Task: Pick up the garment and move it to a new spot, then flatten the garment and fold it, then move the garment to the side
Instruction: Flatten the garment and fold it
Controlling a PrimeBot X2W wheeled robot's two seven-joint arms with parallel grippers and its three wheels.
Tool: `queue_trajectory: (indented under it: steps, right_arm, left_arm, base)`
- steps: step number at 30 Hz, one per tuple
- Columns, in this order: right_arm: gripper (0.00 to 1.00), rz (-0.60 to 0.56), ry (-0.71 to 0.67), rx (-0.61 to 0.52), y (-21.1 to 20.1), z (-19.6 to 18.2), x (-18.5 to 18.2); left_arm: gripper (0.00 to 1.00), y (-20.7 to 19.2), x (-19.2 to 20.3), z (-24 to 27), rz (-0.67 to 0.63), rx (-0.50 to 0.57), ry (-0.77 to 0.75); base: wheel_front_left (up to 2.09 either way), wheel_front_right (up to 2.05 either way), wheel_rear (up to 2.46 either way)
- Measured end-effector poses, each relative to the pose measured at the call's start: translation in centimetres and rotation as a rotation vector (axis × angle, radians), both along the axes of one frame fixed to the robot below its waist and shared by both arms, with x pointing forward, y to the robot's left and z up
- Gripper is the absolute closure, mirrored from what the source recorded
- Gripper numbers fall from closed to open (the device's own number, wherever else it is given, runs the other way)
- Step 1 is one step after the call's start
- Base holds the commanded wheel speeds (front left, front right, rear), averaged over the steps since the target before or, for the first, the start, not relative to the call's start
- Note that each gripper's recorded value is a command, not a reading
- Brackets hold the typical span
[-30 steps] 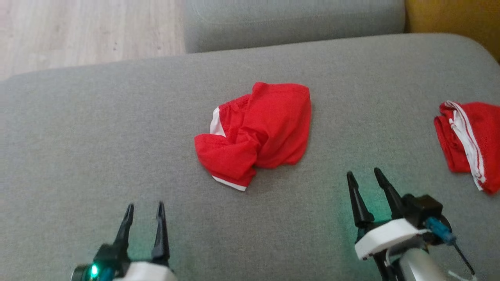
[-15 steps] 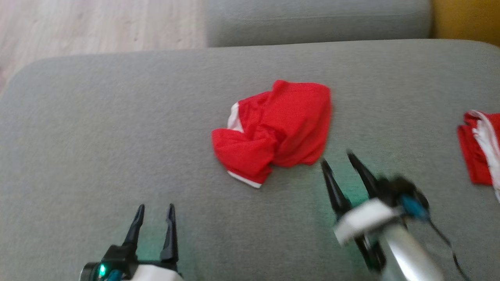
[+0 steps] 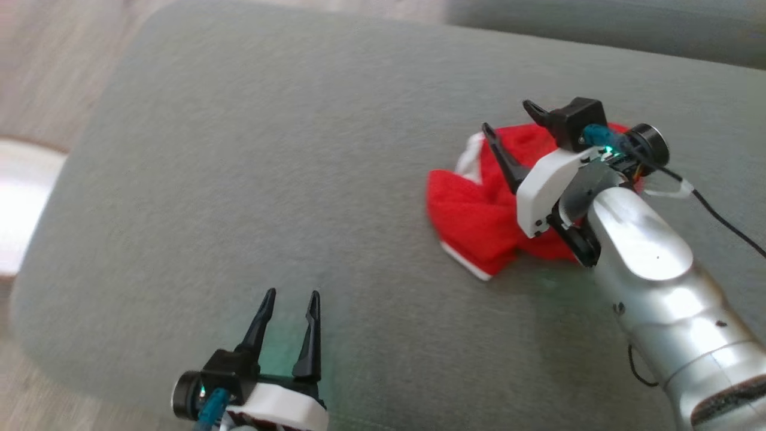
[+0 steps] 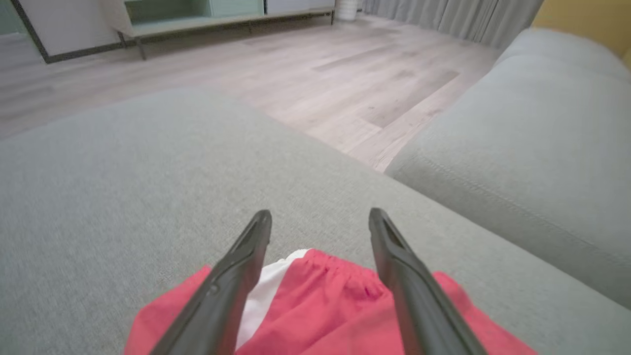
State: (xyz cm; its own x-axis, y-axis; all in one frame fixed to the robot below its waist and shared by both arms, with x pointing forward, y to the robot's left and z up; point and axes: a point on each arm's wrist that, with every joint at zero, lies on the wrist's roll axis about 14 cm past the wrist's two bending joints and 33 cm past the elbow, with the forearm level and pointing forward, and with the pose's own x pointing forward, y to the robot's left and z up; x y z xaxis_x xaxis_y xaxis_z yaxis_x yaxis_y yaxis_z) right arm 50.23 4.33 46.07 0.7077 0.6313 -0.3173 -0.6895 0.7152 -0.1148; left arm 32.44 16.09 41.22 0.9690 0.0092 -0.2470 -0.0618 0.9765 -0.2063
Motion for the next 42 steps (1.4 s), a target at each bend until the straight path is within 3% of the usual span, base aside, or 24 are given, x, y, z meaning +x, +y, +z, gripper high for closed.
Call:
queue_trajectory:
  steps: [10, 16, 17, 18, 19, 27, 29, 32, 37, 42]
  right_arm:
    - [0.00, 0.077, 0.116, -0.234, 1.7, -5.9, 2.1]
    - [0.00, 0.077, 0.230, -0.337, 1.0, -9.2, 1.1]
    - [0.11, 0.078, 0.233, -0.341, 1.1, -9.1, 1.1]
    - [0.60, 0.077, 0.239, -0.341, 1.2, -9.0, 1.1]
    - [1.00, 0.080, 0.244, -0.342, 1.3, -8.9, 0.9]
    - [1.00, 0.088, 0.239, -0.333, 1.5, -8.0, 0.2]
    - [1.00, 0.089, 0.210, -0.290, 2.0, -7.1, 0.5]
    - [1.00, 0.090, 0.099, -0.140, 3.5, -3.5, 1.6]
    - [1.00, 0.045, -0.176, 0.207, 5.5, 8.5, 4.7]
    - [1.00, -0.009, -0.310, 0.443, 4.7, 17.7, 4.5]
  left_arm:
    - [0.00, 1.4, -1.6, -1.5, 0.072, 0.001, 0.068]
    - [0.00, 1.6, -1.1, -1.2, 0.078, 0.002, 0.061]
    - [0.00, 1.6, -1.1, -1.1, 0.077, 0.000, 0.060]
    - [0.00, 1.6, -1.1, -1.1, 0.078, 0.000, 0.059]
    - [0.00, 1.6, -1.1, -1.1, 0.078, 0.001, 0.058]
    - [0.00, 1.4, -1.0, -0.6, 0.070, 0.000, 0.038]
    - [0.00, 1.4, -1.0, -0.4, 0.070, 0.000, 0.032]
    - [0.00, 1.5, -1.0, -0.1, 0.071, -0.001, 0.020]
    - [0.00, 2.0, -1.1, 0.6, 0.083, 0.002, -0.009]
    - [0.00, 2.0, -2.4, 0.1, 0.082, 0.003, 0.001]
  base:
    - [0.00, 0.00, 0.00]
    - [0.00, 0.00, 0.00]
    - [0.00, 0.00, 0.00]
    - [0.00, 0.00, 0.00]
    - [0.00, 0.00, 0.00]
    - [0.00, 0.00, 0.00]
    - [0.00, 0.00, 0.00]
    - [0.00, 0.00, 0.00]
    - [0.00, 0.00, 0.00]
    - [0.00, 0.00, 0.00]
